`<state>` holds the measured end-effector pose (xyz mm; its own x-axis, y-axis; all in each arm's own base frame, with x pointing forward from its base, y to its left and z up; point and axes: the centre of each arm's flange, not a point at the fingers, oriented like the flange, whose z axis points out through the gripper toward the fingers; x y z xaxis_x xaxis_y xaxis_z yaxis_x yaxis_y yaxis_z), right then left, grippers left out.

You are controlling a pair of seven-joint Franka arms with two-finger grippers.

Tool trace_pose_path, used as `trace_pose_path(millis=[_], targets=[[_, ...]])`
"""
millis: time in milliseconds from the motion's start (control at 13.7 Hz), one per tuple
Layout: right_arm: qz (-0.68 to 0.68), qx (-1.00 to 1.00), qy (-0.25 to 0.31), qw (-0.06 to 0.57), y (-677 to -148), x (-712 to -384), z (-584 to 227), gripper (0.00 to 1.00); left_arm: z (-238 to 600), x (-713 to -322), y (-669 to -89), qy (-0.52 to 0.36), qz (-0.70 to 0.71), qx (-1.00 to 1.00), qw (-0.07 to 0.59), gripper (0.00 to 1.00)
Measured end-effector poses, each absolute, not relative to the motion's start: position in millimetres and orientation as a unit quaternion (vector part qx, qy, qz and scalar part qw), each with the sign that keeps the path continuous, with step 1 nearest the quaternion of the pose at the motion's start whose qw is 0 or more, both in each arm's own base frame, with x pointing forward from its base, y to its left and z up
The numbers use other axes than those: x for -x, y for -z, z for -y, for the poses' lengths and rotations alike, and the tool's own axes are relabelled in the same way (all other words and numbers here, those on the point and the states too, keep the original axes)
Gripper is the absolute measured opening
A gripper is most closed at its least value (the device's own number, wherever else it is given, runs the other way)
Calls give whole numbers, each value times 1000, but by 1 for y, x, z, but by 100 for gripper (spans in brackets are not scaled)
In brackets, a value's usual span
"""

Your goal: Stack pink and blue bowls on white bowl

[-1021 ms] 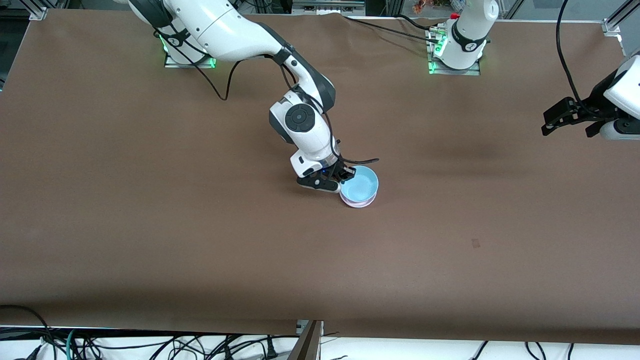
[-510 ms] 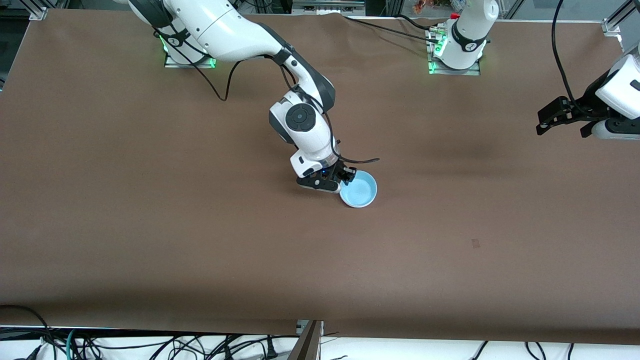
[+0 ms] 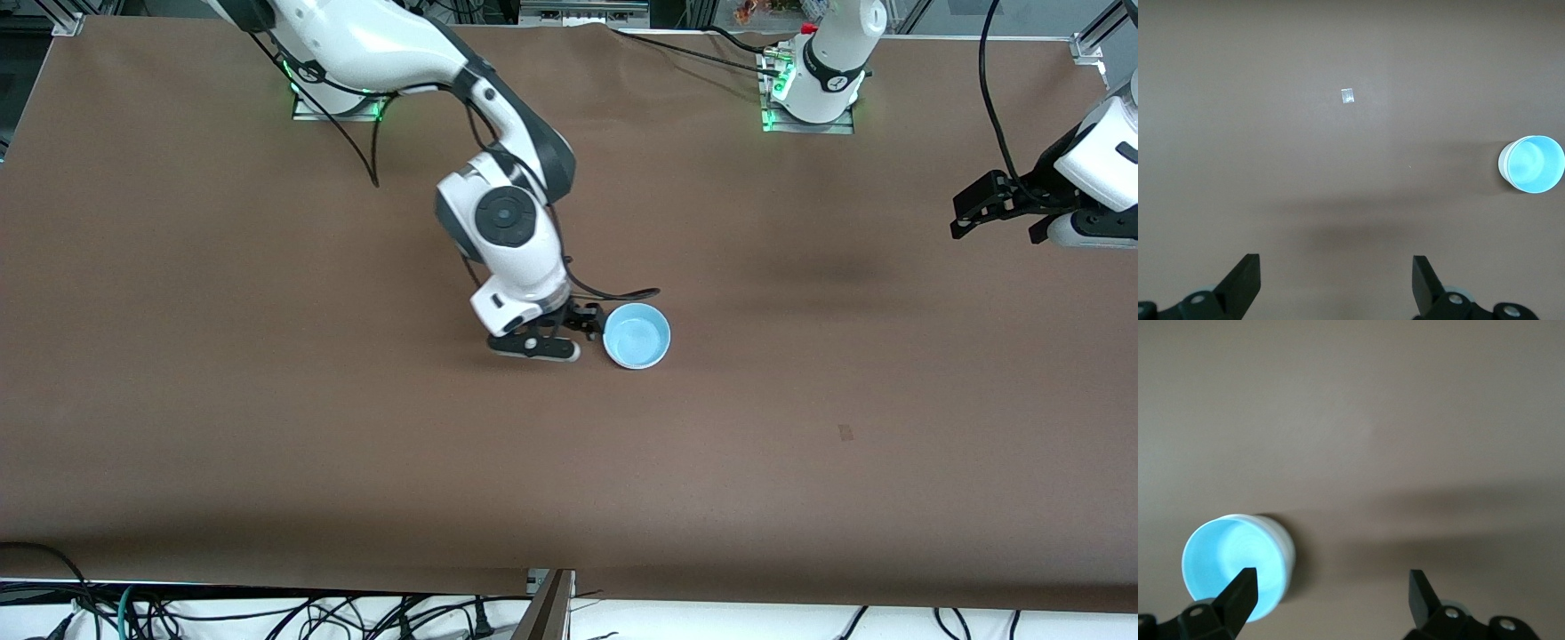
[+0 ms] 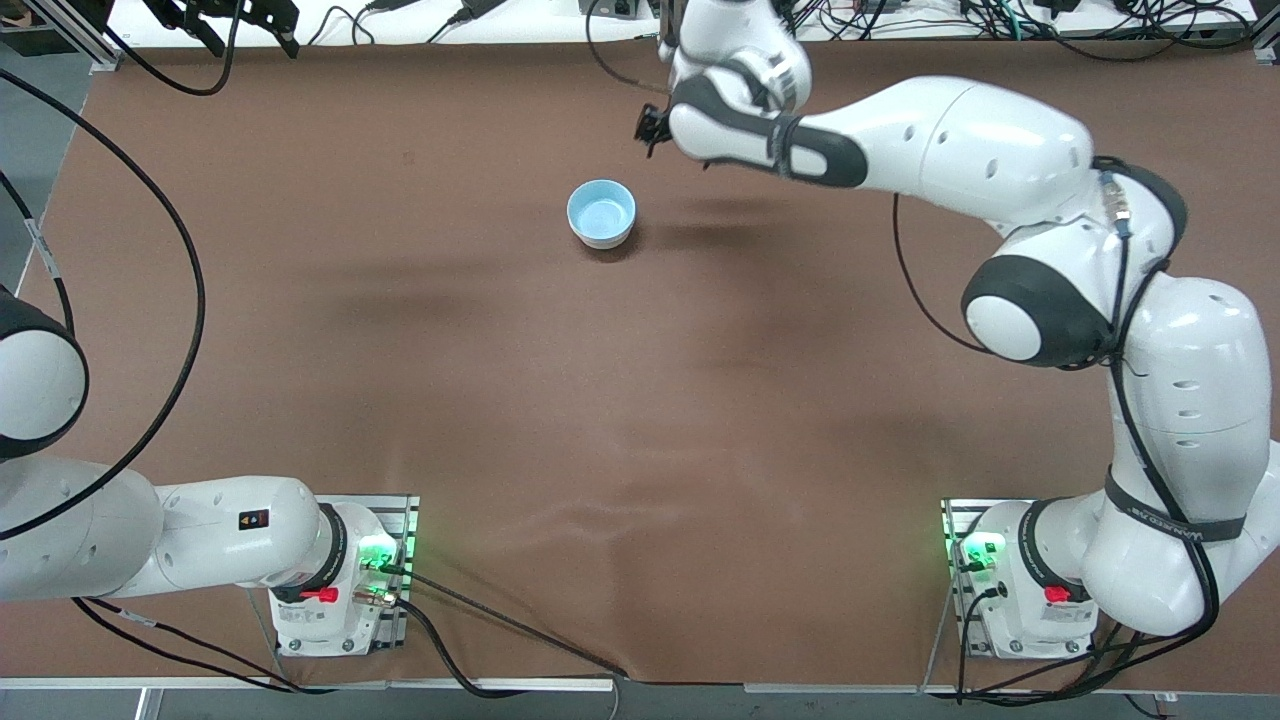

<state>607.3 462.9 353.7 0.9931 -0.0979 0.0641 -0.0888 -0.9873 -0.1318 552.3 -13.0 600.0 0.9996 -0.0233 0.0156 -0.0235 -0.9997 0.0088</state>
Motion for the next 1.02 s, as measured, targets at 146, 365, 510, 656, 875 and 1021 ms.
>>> trace_pose_path(millis=[146, 365, 510, 656, 875, 1021], targets=[[2, 999, 23, 45, -391, -634, -401, 100, 13, -552, -600, -6, 12, -1000, 4, 100], [73, 997, -20, 18, -426, -665, -289, 100, 13, -552, -600, -6, 12, -1000, 4, 100], [94, 994, -46, 3, -446, -670, -226, 100, 13, -552, -600, -7, 12, -1000, 4, 100], [114, 991, -61, -14, -468, -669, -168, 100, 13, -552, -600, -7, 11, -1000, 4, 100], [89, 993, -70, -18, -498, -655, -94, 100, 13, -552, -600, -7, 11, -1000, 4, 100], [66, 995, -69, -17, -519, -637, -53, 100, 13, -552, -600, -7, 11, -1000, 4, 100]])
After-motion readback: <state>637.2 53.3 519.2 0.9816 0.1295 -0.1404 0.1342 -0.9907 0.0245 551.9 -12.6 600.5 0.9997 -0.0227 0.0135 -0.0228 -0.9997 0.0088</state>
